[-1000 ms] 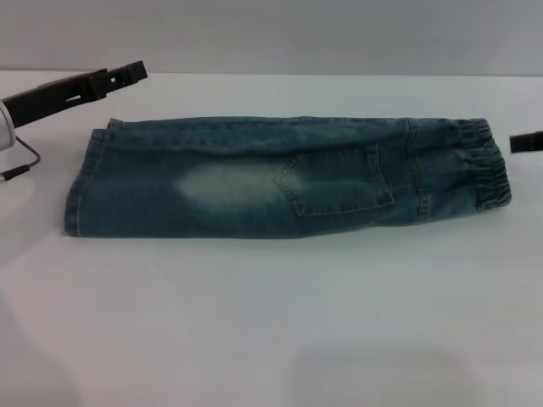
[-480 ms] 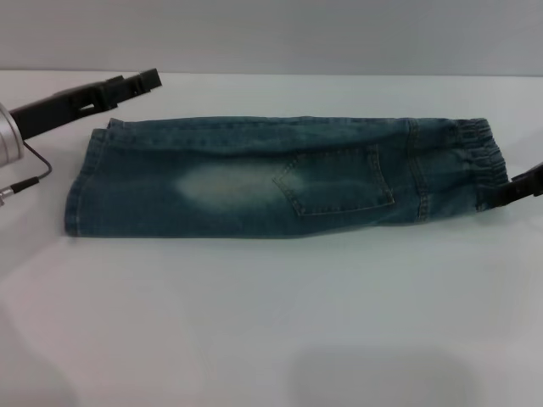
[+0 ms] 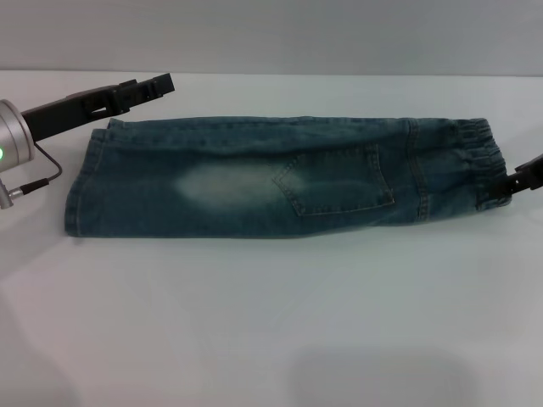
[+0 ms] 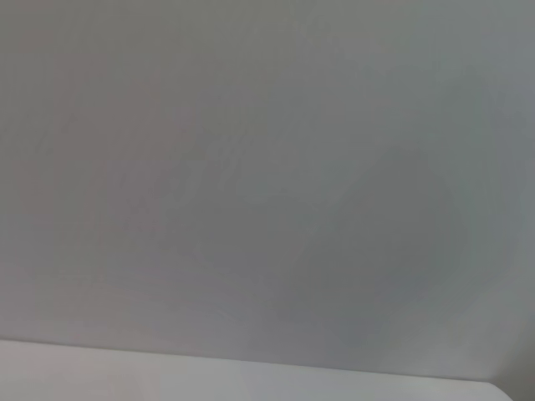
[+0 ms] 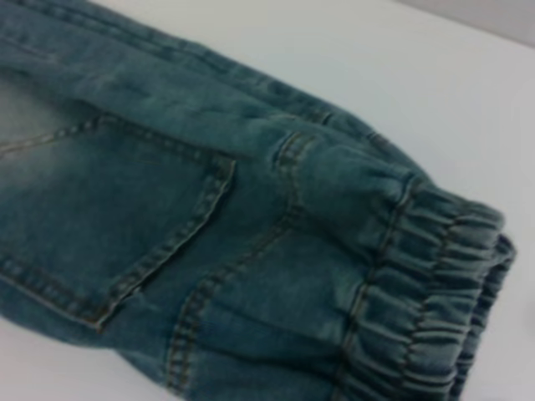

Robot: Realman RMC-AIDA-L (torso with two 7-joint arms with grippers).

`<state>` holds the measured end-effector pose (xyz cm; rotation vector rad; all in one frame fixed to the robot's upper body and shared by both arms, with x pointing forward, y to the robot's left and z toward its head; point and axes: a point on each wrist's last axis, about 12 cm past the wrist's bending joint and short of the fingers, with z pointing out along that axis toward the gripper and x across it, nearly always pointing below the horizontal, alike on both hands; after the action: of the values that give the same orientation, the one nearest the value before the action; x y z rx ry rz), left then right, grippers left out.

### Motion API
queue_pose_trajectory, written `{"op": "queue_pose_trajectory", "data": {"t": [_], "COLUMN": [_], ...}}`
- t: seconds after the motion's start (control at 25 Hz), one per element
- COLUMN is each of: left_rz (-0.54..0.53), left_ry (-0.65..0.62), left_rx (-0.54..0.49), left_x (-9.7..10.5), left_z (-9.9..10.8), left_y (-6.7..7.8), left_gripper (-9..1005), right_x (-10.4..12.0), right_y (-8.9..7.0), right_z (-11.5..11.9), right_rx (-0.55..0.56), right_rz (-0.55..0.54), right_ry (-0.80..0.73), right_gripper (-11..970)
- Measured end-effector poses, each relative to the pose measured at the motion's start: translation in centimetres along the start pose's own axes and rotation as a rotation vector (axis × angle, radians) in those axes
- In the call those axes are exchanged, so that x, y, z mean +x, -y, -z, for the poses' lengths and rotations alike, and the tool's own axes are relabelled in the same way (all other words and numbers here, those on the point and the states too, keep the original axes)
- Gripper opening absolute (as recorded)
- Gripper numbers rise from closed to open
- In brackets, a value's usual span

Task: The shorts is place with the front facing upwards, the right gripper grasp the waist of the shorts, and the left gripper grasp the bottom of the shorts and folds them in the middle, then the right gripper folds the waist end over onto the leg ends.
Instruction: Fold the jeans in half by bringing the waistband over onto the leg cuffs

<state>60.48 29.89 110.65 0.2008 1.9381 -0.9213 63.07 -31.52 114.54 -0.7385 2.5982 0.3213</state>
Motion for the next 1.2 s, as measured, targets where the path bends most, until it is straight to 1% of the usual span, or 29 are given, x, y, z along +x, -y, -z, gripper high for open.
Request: {"op": "queue_pose_trajectory", "data": {"t": [0.12,0.56,0.76,0.96,1.2], "left_rz": [0.001,0.006,0.008,0.014,0.013], "left_ry": [0.000,-0.002,-0.002,-0.008,-0.010], "left_rx": [0.000,0.008,0.007,0.008,0.013], "left_x": [0.0,-0.1,0.0,0.4,0.4], "left_z": [0.0,-0.3,-0.3,-0.5,-0.5], "left_y": [0.0,0.1,0.1,0.1,0.2], "left_gripper": [807,806,806,806,806], "right_x": [0.1,0.5,0.2,0.0,0.1], "right_y": [0.0,-0.8,-1.4,-1.6,-1.6], "right_z": [-0.5,-2.5,-2.8,-2.7,-2.2], "right_rx": [0.012,0.021,0.003,-0.010,-0.012], "right_rz": [-0.005,0.005,0.016,0.027,0.044], "right_ry": [0.009,0.010,0.020,0.030,0.032], "right_gripper": [631,630,630,631,413]}}
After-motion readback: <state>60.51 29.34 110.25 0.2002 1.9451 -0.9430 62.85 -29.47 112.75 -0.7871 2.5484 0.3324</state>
